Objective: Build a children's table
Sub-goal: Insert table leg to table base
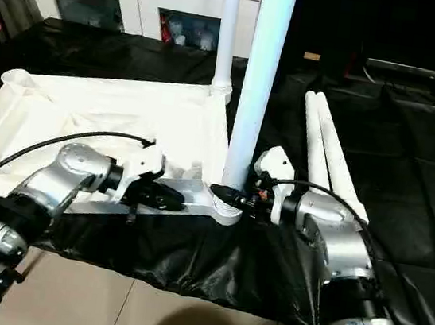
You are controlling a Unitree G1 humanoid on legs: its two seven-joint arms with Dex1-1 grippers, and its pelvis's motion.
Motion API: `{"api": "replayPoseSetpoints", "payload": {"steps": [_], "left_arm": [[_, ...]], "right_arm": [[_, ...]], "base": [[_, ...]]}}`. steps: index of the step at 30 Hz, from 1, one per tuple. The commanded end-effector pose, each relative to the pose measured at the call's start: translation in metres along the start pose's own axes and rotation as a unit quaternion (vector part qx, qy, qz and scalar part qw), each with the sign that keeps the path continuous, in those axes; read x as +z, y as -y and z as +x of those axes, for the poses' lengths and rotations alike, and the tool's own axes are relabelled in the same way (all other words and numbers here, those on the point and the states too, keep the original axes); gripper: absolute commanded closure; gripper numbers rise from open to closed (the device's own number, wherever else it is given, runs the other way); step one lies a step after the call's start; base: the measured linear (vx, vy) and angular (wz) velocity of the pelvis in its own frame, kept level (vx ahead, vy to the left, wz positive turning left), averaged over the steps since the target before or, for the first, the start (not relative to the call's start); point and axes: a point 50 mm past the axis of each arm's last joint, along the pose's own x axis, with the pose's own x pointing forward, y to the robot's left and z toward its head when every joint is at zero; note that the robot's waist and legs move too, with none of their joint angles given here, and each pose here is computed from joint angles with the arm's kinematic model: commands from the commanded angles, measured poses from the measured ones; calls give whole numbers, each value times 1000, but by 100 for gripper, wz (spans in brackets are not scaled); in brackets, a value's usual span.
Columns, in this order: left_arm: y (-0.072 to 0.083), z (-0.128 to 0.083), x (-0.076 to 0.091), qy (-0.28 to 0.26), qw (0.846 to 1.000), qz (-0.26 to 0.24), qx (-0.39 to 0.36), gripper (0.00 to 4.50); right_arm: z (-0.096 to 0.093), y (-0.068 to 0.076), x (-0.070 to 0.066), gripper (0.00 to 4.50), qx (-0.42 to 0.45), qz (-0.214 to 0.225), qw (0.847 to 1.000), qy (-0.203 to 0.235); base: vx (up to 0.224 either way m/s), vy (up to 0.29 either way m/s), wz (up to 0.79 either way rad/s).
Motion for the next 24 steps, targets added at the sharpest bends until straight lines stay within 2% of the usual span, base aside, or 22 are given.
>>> {"api": "replayPoseSetpoints", "payload": {"steps": [1, 7, 9, 12, 13, 17, 24], "left_arm": [[0, -5, -3, -1, 1000, 0, 3, 346], [3, -9, -8, -18, 1000, 1, -21, 346], [3, -8, -9, -19, 1000, 1, -16, 374], [2, -7, -10, -20, 1000, 2, -7, 384], [2, -6, -10, -20, 1000, 2, -6, 408], [2, -3, -6, 0, 1000, -1, -7, 437], [6, 1, -5, 3, 1000, 0, -29, 449]], "right_arm": [[2, -7, -16, 255, 8, 35, 999, -20], [3, -8, -15, 255, 8, 35, 999, -19], [3, -7, -14, 255, 8, 35, 999, -18], [4, -7, -14, 255, 7, 34, 999, -18], [4, -7, -14, 255, 7, 34, 999, -18], [5, -9, -15, 255, 10, 34, 999, -18], [8, -10, -14, 255, 13, 33, 999, -16]], "base": [[0, 0, 0], [0, 0, 0], [0, 0, 0], [0, 0, 0], [0, 0, 0], [0, 0, 0], [0, 0, 0]]}}
